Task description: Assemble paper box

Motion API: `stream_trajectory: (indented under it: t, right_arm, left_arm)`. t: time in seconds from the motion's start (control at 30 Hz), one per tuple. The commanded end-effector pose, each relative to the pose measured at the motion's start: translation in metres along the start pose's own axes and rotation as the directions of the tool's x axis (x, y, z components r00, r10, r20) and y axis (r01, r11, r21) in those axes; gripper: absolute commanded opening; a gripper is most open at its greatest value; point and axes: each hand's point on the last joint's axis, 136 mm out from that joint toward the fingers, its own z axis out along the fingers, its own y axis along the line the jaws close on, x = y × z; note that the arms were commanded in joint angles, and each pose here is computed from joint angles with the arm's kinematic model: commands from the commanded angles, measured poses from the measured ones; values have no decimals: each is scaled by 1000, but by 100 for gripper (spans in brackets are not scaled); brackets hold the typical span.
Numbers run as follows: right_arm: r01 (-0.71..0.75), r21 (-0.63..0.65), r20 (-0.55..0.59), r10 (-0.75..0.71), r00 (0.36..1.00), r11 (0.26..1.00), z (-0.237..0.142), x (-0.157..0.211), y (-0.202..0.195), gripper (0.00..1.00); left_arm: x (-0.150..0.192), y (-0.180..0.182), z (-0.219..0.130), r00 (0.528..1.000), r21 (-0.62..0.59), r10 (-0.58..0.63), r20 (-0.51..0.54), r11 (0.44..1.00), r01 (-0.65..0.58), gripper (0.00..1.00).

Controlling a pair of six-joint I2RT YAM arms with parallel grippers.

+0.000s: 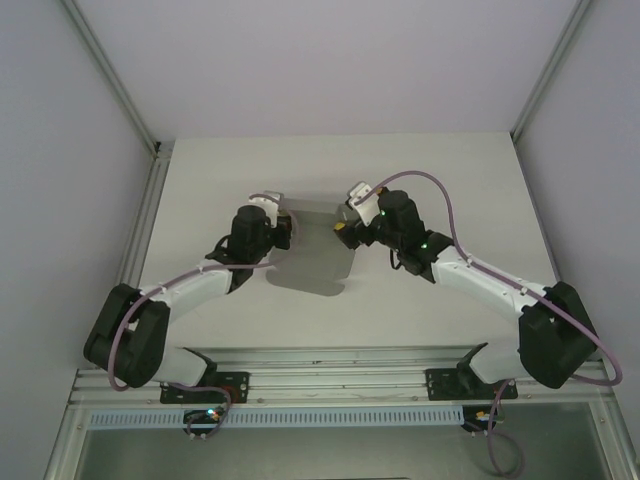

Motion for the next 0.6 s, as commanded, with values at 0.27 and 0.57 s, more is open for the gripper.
stream_trajectory:
  t: [0.27,0.57]
  right_arm:
    - [-19,432,268,-108,957,902,15,-61,-8,100]
    - [5,392,163,-75,984,920,-1,-37,-2,100]
  left_arm:
    - [-11,-30,4,997,99,-73,28,993,70,0]
    - [-10,-6,5,994,-15,-109,18,994,109,0]
